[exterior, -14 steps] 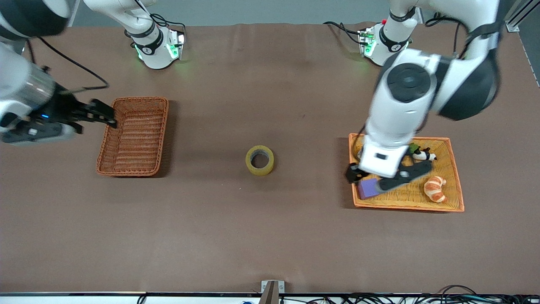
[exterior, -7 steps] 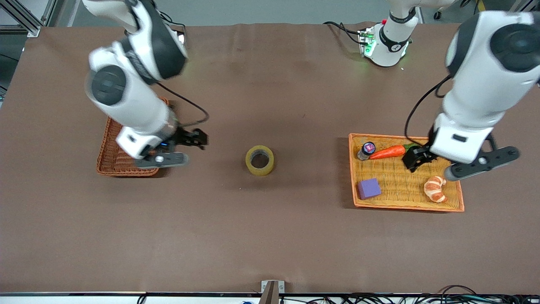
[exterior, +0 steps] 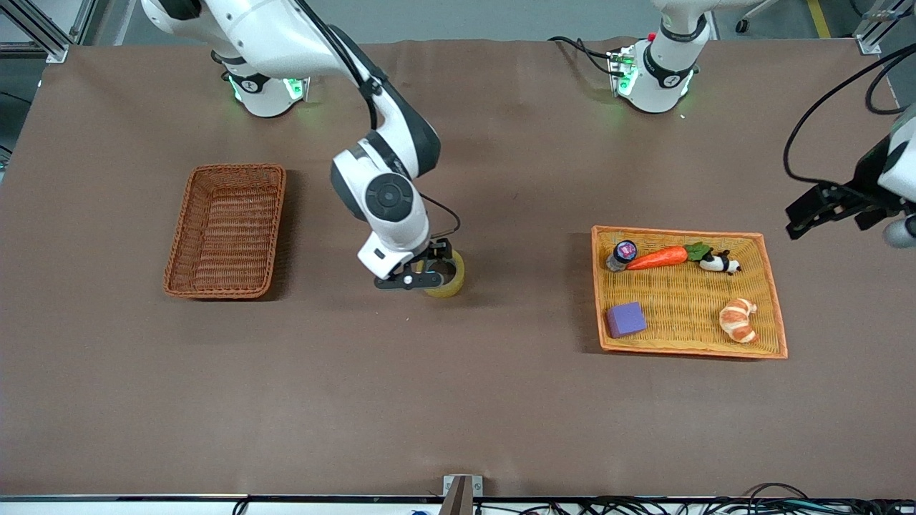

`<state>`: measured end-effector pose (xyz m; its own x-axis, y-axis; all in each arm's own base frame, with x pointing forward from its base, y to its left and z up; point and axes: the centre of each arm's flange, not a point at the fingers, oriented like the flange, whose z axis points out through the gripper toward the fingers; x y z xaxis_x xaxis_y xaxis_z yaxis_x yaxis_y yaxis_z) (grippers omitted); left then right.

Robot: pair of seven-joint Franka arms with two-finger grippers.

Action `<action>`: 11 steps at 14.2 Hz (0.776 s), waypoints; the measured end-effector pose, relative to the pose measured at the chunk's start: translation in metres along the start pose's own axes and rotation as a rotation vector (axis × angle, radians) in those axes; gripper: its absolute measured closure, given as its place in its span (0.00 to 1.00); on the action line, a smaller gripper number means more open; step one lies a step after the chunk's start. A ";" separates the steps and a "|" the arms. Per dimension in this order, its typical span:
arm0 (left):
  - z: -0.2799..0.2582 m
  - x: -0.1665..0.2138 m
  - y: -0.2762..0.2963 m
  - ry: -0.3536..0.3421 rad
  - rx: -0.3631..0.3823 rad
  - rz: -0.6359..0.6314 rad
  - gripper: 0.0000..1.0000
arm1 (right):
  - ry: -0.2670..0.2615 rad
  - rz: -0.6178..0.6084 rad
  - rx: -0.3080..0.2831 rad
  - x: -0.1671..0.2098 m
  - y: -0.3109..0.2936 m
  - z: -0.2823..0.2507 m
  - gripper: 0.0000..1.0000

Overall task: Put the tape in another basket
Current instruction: 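Grasp the tape roll with the right gripper while the left gripper withdraws, then carry the tape roll over the brown wicker basket with the right gripper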

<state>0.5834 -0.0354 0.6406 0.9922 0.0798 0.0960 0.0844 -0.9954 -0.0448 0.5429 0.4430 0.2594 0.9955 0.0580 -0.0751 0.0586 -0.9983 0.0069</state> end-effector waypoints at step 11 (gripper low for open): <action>-0.004 -0.018 -0.027 -0.026 -0.059 0.099 0.00 | 0.087 -0.053 -0.038 -0.010 -0.010 0.066 0.02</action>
<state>0.5626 -0.0097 0.6437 0.9975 -0.0185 0.0677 -0.0190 -0.9998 0.0057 0.5277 0.4516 0.1945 0.9935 0.1135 0.0103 0.1129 -0.9927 0.0430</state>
